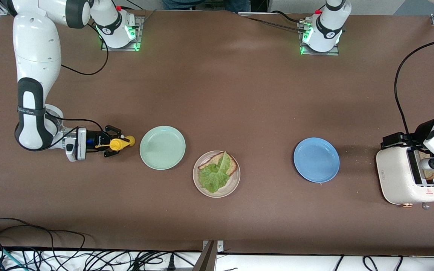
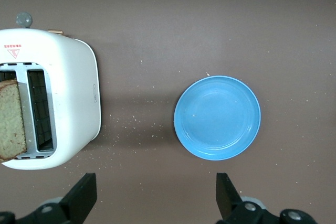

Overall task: Make sandwich on beige plate with both arms
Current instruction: 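Lift the mustard bottle and carry it toward the beige plate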

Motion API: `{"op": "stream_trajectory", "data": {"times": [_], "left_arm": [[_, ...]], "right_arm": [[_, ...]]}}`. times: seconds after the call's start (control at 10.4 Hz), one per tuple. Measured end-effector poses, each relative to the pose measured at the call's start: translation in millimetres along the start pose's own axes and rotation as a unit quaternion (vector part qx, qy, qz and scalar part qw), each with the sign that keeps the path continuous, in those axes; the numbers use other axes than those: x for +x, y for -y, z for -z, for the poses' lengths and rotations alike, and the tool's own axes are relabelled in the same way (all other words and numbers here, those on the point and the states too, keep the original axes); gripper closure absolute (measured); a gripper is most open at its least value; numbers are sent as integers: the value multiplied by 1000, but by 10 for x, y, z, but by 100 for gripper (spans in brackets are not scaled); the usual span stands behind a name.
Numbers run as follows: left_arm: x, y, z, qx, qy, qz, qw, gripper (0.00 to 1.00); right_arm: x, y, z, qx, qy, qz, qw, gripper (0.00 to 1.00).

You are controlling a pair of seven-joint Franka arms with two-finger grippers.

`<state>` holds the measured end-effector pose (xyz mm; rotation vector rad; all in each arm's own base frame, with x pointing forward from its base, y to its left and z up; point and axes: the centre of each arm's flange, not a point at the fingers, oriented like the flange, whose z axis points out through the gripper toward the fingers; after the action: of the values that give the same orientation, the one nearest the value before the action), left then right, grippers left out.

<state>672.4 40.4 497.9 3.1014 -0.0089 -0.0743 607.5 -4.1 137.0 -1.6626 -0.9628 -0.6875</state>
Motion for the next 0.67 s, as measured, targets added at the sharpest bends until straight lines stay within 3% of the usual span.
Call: {"op": "stream_trajectory", "data": {"times": [0.29, 0.67], "left_arm": [[4, 0, -14, 0, 1, 0, 1000, 0], [5, 0, -18, 0, 1, 0, 1000, 0]], "right_arm": [[456, -120, 121, -9, 62, -48, 997, 82], [1368, -117, -22, -48, 178, -84, 979, 88]]}}
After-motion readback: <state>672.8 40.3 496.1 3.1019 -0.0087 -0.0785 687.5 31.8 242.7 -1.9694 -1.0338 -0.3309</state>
